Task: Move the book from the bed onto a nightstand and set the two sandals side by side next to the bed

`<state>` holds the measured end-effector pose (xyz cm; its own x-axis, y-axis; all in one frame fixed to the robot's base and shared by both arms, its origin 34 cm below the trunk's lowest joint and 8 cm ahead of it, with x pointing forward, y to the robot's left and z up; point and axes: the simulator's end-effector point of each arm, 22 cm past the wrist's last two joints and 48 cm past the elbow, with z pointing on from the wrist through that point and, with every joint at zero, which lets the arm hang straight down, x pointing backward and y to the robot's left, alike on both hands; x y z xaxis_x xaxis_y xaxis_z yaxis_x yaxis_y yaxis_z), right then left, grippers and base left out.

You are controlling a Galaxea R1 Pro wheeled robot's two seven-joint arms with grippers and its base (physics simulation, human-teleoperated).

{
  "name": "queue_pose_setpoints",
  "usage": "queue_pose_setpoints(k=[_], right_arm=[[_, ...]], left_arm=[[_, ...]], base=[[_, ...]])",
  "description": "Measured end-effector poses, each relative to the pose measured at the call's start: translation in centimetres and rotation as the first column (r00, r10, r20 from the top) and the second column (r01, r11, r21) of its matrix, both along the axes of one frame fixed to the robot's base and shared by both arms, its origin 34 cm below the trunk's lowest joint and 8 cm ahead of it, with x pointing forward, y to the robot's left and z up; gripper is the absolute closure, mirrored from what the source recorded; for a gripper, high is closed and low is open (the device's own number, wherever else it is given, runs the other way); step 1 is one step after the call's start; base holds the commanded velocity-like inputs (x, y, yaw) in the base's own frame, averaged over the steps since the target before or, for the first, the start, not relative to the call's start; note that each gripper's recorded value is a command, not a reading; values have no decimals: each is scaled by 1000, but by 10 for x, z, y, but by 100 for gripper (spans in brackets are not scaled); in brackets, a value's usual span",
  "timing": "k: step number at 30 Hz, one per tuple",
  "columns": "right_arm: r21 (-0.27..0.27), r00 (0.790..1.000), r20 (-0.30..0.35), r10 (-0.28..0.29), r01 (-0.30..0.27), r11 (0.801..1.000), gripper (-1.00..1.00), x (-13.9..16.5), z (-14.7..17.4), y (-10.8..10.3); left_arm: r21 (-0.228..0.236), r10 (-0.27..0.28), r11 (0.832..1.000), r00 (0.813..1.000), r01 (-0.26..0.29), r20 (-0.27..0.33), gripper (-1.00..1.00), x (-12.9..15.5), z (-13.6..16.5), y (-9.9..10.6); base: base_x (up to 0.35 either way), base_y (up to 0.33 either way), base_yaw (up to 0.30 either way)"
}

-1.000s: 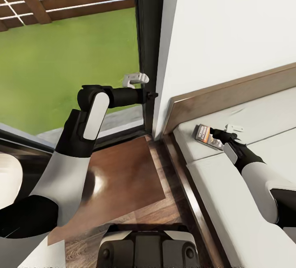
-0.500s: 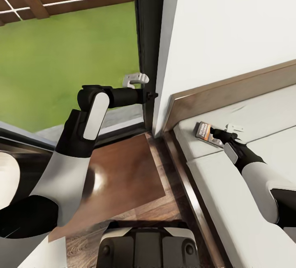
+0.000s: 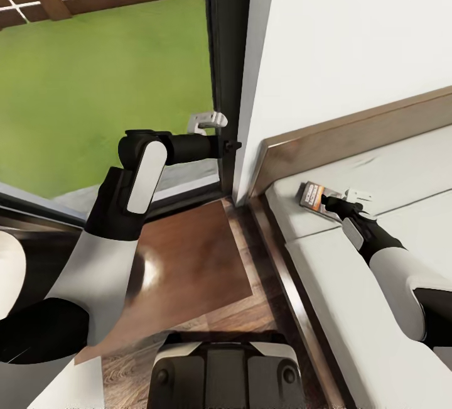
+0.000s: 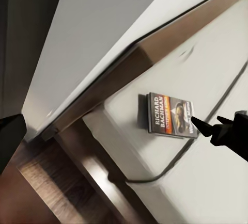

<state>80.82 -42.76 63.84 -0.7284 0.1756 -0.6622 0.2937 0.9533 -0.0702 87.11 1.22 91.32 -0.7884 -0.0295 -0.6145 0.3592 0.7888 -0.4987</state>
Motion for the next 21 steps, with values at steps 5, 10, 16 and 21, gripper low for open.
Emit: queue_pose_setpoints(k=[5,10,16,21], right_arm=[[0,1000,-8,0,0,1000,-100,-3,-6,0],[1,1000,-14,1,-1,1000,-100,-5,-11,0],[7,1000,-9,9,-9,1000,-100,-3,-13,2],[9,1000,-14,12,-11,1000,-100,-5,-18,3]], left_arm=[[0,0,1000,1000,0,-9,-100,-1,-6,0],[0,0,1000,1000,0,-17,-100,-2,-13,0],[0,0,1000,1000,0,-27,-100,-3,-20,0],[0,0,1000,999,0,-35,-100,-4,-26,0]], base=[[0,0,0],[0,0,0],[0,0,0],[0,0,0]])
